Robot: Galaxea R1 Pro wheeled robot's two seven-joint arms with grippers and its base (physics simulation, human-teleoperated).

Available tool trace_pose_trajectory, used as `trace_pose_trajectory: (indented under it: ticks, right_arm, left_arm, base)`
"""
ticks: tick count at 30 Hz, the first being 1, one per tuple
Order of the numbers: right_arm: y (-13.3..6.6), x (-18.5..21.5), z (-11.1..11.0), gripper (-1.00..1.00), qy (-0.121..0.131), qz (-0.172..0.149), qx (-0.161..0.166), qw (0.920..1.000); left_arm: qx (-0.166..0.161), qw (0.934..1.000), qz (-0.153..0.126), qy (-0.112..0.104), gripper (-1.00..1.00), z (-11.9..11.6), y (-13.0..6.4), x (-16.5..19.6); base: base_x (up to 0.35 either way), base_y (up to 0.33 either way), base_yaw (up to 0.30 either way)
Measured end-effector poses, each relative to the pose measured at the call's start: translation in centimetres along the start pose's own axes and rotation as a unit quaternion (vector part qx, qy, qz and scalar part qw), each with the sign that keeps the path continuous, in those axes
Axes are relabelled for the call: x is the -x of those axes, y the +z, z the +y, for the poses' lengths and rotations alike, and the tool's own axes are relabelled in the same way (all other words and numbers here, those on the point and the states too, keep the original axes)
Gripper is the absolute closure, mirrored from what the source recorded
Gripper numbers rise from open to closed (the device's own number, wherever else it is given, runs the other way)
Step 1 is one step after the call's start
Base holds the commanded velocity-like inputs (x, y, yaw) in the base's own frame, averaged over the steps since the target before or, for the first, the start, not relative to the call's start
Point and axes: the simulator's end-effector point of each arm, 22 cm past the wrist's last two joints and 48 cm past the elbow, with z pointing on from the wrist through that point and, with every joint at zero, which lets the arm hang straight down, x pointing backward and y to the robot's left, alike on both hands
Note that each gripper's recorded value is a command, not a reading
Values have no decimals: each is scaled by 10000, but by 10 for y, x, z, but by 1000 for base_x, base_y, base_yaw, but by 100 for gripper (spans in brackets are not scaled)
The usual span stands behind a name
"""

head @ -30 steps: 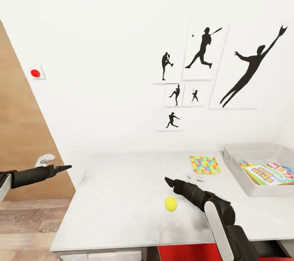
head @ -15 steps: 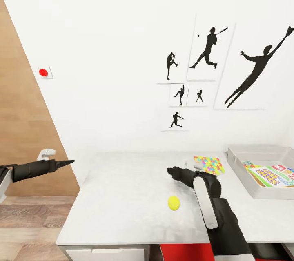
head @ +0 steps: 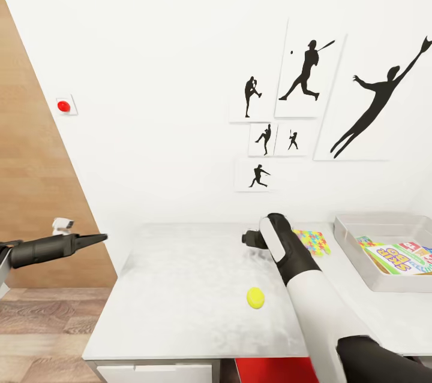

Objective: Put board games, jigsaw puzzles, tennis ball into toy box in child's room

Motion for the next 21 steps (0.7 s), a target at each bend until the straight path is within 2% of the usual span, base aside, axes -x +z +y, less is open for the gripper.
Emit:
trace_pose_trajectory:
  ticks: [6, 8, 15, 21]
  right_arm:
    - [24, -35, -6, -100, -33, 520, -148, 9985]
    - [31, -45, -9, -100, -15, 614, -196, 9979]
    - [38, -52, -13, -100, 36, 628, -265, 9977]
    - [40, -46, -14, -100, 65, 435, -327, 9985]
  left_arm:
    - [-382, 9992, -26, -95, -100, -17, -2, 1]
    - [-385, 9992, -32, -105, -100, -17, -2, 1]
    - [-336, 9994, -30, -94, -100, -15, -7, 3]
    - [-284, 9996, -21, -76, -100, -13, -12, 4]
  base:
    - [0, 0, 0]
    - [0, 0, 0]
    - [0, 0, 0]
    - [0, 0, 0]
